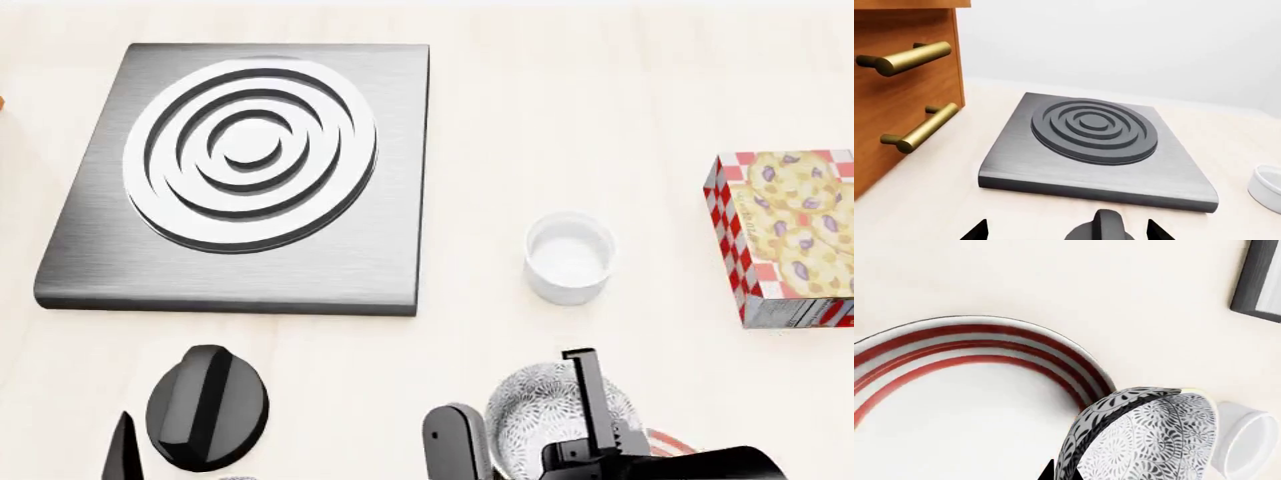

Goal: Pick the akita bowl on the ramekin and place it on the plate.

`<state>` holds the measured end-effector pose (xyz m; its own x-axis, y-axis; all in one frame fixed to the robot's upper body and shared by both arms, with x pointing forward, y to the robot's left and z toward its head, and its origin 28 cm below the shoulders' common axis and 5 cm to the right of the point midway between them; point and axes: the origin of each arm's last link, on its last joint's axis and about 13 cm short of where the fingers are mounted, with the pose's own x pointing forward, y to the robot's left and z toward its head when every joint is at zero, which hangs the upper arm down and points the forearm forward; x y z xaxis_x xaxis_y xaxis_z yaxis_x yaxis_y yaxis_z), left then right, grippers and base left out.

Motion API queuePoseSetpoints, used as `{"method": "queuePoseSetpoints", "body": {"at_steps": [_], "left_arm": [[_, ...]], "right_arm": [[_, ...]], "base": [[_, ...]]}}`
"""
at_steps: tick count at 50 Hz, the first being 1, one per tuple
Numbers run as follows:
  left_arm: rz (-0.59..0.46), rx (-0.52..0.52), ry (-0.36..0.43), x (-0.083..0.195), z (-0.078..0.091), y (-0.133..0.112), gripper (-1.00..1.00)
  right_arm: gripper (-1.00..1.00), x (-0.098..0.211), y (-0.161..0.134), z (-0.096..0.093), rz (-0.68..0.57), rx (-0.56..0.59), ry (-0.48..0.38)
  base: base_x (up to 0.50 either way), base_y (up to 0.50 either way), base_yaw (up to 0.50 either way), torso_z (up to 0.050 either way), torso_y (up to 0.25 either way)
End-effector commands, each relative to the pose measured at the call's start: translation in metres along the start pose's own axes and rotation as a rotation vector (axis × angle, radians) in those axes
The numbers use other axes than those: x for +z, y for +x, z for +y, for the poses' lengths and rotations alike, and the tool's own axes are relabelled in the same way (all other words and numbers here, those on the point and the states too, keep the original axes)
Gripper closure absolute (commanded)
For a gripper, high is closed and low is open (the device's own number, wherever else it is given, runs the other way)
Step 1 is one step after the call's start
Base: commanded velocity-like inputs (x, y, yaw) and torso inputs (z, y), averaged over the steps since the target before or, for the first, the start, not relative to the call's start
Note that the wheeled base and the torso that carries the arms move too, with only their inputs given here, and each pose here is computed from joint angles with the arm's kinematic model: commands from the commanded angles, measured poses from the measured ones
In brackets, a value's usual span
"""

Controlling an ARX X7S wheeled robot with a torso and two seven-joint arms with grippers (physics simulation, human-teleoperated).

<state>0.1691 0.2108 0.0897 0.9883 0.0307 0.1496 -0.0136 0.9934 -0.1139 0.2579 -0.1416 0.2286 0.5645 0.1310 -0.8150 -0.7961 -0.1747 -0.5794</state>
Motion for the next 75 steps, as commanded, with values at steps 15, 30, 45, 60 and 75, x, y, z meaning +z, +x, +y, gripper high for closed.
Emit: {"method": "queuePoseSetpoints", "body": {"at_steps": [15,30,45,60,75], "left_arm": [[-0.004,0.004,0.001,0.001,0.0,0.0,-1.0],[-0.001,0.003,0.001,0.0,0.0,0.0,-1.0],[0.003,0.001,0.003,-0.001,-0.001,0.0,-1.0],[0.001,0.002,0.004,-0.001,-0.001,0.0,-1.0],[0.001,0.001,0.003,-0.001,-0.001,0.0,-1.0]], "right_arm": [[1.0,0.008,-0.001,0.031,-0.02,0.064,-0.063],[1.0,-0.007,-0.002,0.047,0.015,0.07,0.005],[1.0,-0.016,0.005,0.058,0.023,0.082,0.054],[1.0,-0.02,0.007,0.065,0.041,0.108,0.07],[1.0,-0.016,0.009,0.066,0.03,0.119,0.058]], "base": [[0.0,0.0,0.0,0.0,0.0],[0.0,0.0,0.0,0.0,0.0],[0.0,0.0,0.0,0.0,0.0],[0.0,0.0,0.0,0.0,0.0],[0.0,0.0,0.0,0.0,0.0]]}}
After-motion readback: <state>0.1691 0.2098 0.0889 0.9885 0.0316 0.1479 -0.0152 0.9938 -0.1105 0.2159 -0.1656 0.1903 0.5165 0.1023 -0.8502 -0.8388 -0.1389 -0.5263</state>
